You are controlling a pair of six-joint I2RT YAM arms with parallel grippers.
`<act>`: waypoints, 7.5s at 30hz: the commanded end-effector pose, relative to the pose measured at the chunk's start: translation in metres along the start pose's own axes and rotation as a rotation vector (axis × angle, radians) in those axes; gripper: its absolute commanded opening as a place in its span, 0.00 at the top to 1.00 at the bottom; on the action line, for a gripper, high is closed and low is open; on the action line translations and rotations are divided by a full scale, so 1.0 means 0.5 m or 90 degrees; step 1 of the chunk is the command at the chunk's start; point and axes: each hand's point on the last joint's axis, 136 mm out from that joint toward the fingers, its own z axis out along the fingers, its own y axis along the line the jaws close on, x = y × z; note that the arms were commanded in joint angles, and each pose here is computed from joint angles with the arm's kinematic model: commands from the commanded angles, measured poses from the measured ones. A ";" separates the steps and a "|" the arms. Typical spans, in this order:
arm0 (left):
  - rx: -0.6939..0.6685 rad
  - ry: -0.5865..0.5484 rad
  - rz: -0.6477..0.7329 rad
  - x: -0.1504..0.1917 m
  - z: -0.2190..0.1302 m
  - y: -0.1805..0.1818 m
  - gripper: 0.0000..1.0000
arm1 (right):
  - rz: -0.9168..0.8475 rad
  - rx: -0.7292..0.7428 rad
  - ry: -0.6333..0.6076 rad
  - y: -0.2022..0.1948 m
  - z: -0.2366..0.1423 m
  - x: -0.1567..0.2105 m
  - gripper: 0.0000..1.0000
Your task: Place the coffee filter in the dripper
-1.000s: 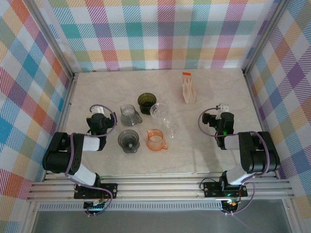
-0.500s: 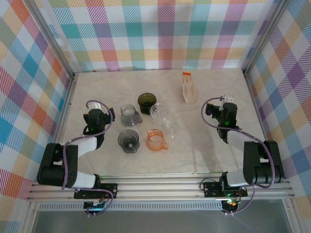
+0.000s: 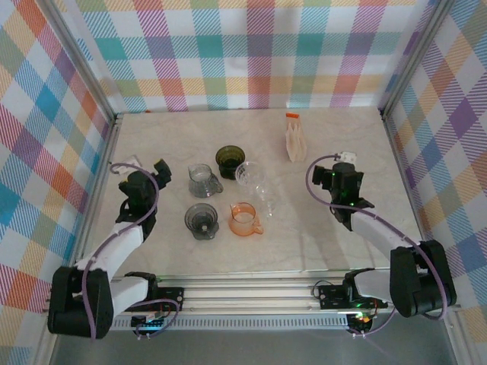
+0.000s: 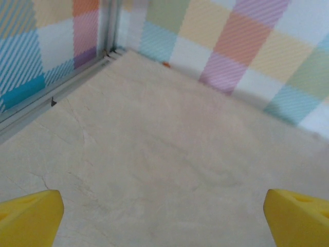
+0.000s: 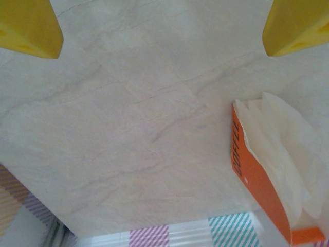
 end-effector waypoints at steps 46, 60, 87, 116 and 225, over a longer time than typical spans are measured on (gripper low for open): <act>0.270 0.466 -0.119 0.218 -0.271 -0.180 0.17 | -0.119 -0.272 0.303 0.343 -0.208 0.257 0.35; 0.279 0.488 -0.115 0.234 -0.274 -0.191 0.17 | -0.143 -0.236 0.304 0.334 -0.192 0.262 0.71; 0.282 0.507 -0.094 0.240 -0.287 -0.195 0.17 | -0.100 -0.063 0.323 0.143 -0.130 0.244 0.80; 0.273 0.507 -0.106 0.213 -0.299 -0.196 0.16 | -0.183 -0.584 0.317 0.377 -0.341 0.235 0.18; 0.167 0.243 -0.155 -0.013 -0.358 -0.062 0.00 | -0.339 -0.486 0.241 0.719 -0.450 0.300 0.88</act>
